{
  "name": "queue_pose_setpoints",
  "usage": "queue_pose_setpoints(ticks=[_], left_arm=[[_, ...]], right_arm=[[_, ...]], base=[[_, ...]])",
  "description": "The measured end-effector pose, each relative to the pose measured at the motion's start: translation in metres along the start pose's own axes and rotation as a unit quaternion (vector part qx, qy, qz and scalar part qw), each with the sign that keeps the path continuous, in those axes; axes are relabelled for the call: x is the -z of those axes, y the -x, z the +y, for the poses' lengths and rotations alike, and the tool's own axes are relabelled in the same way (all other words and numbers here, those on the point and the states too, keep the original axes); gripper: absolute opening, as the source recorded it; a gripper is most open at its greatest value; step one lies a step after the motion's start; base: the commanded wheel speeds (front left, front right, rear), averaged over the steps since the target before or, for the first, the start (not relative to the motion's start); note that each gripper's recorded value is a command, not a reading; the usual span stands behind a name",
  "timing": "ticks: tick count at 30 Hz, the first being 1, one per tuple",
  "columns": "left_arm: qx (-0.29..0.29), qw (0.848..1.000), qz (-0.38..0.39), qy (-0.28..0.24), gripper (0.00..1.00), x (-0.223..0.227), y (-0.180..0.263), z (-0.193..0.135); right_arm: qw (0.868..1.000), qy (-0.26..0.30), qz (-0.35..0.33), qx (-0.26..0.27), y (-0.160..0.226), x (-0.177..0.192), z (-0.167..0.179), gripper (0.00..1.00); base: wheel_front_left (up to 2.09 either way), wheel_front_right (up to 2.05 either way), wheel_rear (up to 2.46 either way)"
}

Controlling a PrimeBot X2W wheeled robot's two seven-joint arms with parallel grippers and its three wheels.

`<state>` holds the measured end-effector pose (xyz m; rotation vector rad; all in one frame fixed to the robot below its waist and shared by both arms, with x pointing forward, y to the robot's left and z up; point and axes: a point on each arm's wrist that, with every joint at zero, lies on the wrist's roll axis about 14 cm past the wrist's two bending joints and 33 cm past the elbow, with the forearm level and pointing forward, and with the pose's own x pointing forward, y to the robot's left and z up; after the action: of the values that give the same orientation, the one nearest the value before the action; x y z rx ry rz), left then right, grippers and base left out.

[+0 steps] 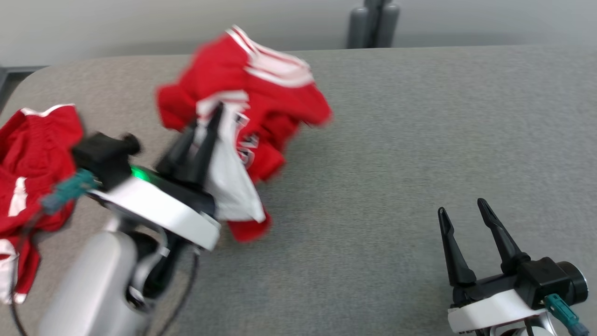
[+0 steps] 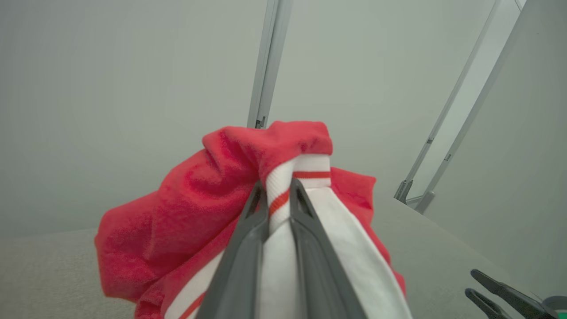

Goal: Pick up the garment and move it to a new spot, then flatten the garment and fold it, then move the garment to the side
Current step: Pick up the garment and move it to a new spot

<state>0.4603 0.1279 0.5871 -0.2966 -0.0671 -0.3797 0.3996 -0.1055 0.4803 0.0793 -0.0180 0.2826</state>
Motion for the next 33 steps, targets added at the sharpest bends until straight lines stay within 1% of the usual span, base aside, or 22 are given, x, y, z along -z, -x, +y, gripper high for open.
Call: queue_pose_setpoints(ticks=[1,4,5,7,9,10,12,14,15,16,18,19,20,21,24,27,30,33], left_arm=[[0.034,0.999,0.022,0.036,0.00,0.021,-0.001,-0.034],[0.080,0.992,0.045,0.086,0.00,0.044,-0.007,-0.078],[0.096,0.989,0.064,0.092,0.00,0.056,-0.009,-0.092],[0.110,0.984,0.100,0.101,0.00,0.083,-0.011,-0.109],[0.111,0.979,0.141,0.100,0.00,0.114,-0.011,-0.115],[0.106,0.976,0.160,0.107,0.00,0.130,-0.011,-0.116],[0.106,0.972,0.188,0.090,0.00,0.158,-0.011,-0.116],[0.100,0.968,0.213,0.087,0.00,0.183,-0.010,-0.113],[0.100,0.966,0.227,0.076,0.00,0.195,-0.008,-0.112],[0.101,0.964,0.235,0.068,0.00,0.205,-0.005,-0.111],[0.097,0.963,0.241,0.072,0.00,0.216,-0.005,-0.110],[0.097,0.964,0.239,0.070,0.31,0.217,-0.006,-0.109],[0.096,0.965,0.234,0.065,0.85,0.218,-0.006,-0.109],[0.097,0.967,0.228,0.059,1.00,0.216,-0.007,-0.108],[0.083,0.976,0.196,0.040,1.00,0.203,-0.010,-0.100],[0.057,0.987,0.148,0.026,1.00,0.175,-0.011,-0.091],[0.022,0.996,0.088,0.010,1.00,0.138,0.003,-0.077],[-0.023,0.998,0.053,-0.023,1.00,0.114,0.032,-0.054]], right_arm=[[1.000,-0.001,-0.005,0.014,0.006,-0.004,-0.008,1.00],[0.999,0.000,-0.008,0.034,0.015,-0.009,-0.019,1.00],[0.999,-0.001,-0.010,0.042,0.018,-0.010,-0.023,1.00],[0.998,0.003,-0.012,0.057,0.024,-0.013,-0.032,1.00],[0.998,0.002,-0.016,0.067,0.027,-0.016,-0.037,1.00],[0.997,0.003,-0.017,0.071,0.029,-0.017,-0.040,1.00],[0.996,0.002,-0.018,0.082,0.033,-0.018,-0.046,1.00],[0.996,0.001,-0.015,0.091,0.038,-0.017,-0.050,1.00],[0.995,0.000,-0.014,0.094,0.040,-0.016,-0.051,1.00],[0.995,-0.001,-0.013,0.095,0.041,-0.016,-0.051,1.00],[0.995,-0.002,-0.012,0.102,0.045,-0.016,-0.054,1.00],[0.994,-0.002,-0.013,0.105,0.046,-0.017,-0.056,1.00],[0.994,-0.001,-0.014,0.108,0.047,-0.018,-0.057,1.00],[0.994,0.000,-0.016,0.110,0.048,-0.019,-0.058,1.00],[0.993,0.005,-0.021,0.116,0.054,-0.023,-0.061,1.00],[0.992,0.017,-0.038,0.123,0.061,-0.035,-0.064,1.00],[0.990,0.036,-0.057,0.126,0.067,-0.050,-0.065,1.00],[0.988,0.052,-0.076,0.124,0.069,-0.063,-0.064,1.00]], base=[[0.00,0.00,0.00],[0.00,0.00,0.00],[0.00,0.00,0.00],[0.00,0.00,0.00],[0.00,0.00,0.00],[0.00,0.00,0.00],[0.00,0.00,0.00],[0.00,0.00,0.00],[0.00,0.00,0.00],[0.00,0.00,0.00],[0.00,0.00,0.00],[0.00,0.00,0.00],[0.00,0.00,0.00],[0.00,0.00,0.00],[0.00,0.00,0.00],[0.00,0.00,0.00],[0.00,0.00,0.00],[0.00,0.00,0.00]])
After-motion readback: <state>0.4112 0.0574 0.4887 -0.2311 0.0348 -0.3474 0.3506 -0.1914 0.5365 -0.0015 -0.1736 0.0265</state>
